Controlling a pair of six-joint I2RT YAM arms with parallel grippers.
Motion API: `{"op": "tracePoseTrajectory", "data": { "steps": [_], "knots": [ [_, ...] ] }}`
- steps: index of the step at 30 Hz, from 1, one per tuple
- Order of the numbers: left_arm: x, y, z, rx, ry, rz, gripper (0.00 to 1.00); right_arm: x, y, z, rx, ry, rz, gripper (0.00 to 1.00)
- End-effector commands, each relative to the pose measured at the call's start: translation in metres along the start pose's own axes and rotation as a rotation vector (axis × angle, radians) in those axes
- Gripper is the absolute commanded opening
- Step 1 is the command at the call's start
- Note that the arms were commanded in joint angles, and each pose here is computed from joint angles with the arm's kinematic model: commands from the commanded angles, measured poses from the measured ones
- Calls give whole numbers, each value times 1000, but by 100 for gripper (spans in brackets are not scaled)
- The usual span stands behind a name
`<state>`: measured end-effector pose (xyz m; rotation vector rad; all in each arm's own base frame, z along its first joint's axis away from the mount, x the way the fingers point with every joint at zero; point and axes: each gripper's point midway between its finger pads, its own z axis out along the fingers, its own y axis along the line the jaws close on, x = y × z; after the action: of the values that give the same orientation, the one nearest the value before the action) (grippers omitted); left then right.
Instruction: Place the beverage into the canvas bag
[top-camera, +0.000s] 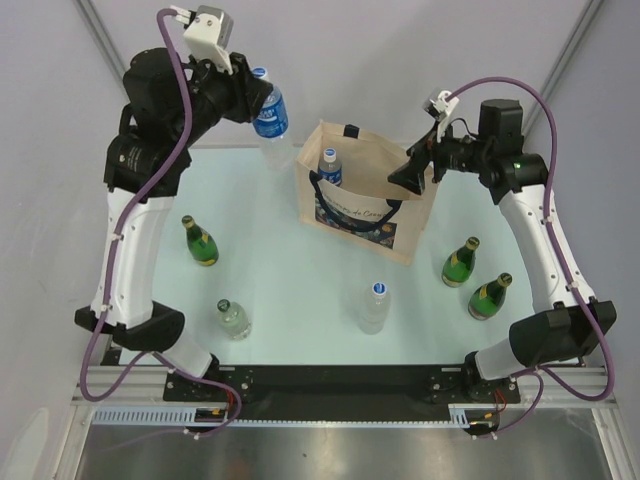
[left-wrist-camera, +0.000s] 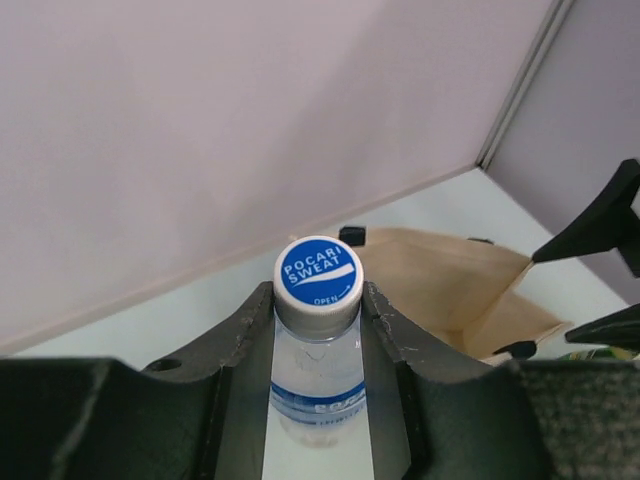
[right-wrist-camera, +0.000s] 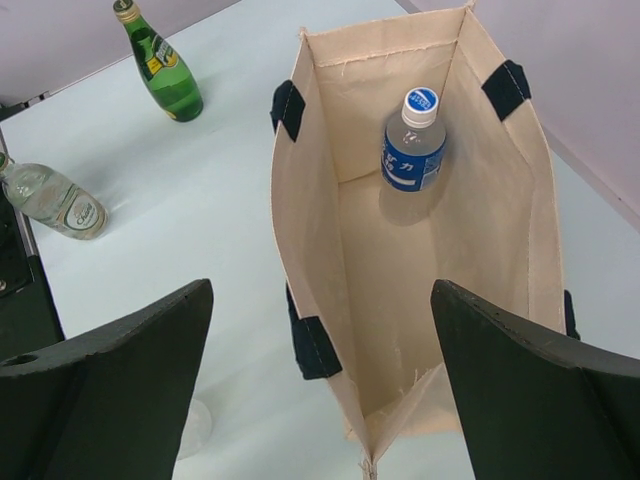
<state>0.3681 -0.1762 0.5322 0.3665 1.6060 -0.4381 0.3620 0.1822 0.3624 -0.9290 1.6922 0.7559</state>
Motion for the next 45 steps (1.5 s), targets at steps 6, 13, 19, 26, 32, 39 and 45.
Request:
{"op": "tracePoseTrajectory", "data": {
  "steps": [6,13,19,26,32,39,45],
  "knots": [
    [-53,-52,43,164,-230,-26,0,-16,9,-18,6,-52,-27,96],
    [-51,-75,68,235,-250,-65,0,-9,4,-27,30,-54,-7,97],
    [-27,-92,96,282,-209,-73,0,-7,0,-34,50,-61,9,96],
    [26,-102,123,297,-90,-45,0,-1,-3,-37,59,-58,25,96],
    [76,-101,144,282,15,-14,0,3,-3,-37,57,-53,34,96],
    [116,-89,147,237,99,41,0,11,-4,-36,59,-41,45,96],
    [170,-64,149,142,164,137,0,18,-5,-35,57,-31,59,96]
  ]
}}
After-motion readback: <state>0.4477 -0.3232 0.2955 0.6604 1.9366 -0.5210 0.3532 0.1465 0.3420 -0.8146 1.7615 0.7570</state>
